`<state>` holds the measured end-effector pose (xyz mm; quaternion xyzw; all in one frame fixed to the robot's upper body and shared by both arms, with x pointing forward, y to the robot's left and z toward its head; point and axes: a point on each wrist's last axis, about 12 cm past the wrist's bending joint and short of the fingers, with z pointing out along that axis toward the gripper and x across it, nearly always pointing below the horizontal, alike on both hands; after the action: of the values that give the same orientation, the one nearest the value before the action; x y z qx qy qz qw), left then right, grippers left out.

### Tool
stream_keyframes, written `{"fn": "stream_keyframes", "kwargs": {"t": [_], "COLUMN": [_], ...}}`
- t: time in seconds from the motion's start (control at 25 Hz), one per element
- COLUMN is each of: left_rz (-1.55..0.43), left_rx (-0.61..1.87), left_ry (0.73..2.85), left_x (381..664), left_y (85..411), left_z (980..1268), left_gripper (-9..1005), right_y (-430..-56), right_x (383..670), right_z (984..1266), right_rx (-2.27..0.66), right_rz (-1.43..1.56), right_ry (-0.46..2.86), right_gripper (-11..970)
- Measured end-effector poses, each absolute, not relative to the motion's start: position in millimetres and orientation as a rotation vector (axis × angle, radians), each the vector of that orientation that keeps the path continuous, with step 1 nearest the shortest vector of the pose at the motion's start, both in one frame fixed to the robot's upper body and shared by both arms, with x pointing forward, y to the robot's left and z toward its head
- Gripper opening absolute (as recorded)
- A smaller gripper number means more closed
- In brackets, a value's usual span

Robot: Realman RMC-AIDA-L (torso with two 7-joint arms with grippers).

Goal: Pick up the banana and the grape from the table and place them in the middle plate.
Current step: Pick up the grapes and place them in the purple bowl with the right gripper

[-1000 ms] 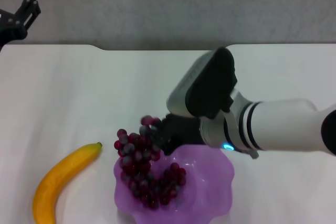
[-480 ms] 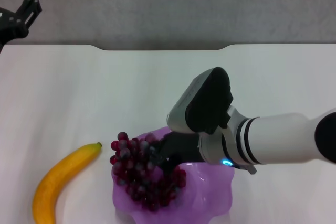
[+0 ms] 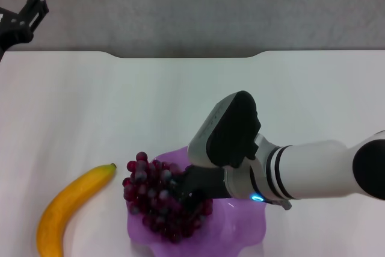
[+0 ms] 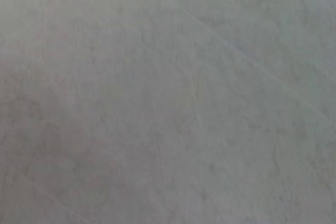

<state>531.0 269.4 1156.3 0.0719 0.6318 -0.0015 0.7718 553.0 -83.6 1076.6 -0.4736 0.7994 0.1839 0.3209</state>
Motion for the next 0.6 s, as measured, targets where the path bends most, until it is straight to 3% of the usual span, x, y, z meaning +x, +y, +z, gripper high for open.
{"fn": "stream_keyframes", "kwargs": {"t": [0.44, 0.6], "left_rz": [0.003, 0.006], "left_rx": [0.156, 0.153], "left_ry": [1.363, 1.365], "left_x": [529.3, 528.4], "left_y": [270.8, 271.9], "left_z": [1156.4, 1155.7], "left_gripper": [880, 880], "right_y": [-74.3, -74.8], "right_x": [539.4, 535.2], "right_z": [1080.1, 1081.0], "right_rx": [-1.304, -1.32], "right_rz": [0.512, 0.518], "right_ry": [2.035, 2.019], "right_gripper": [154, 307]}}
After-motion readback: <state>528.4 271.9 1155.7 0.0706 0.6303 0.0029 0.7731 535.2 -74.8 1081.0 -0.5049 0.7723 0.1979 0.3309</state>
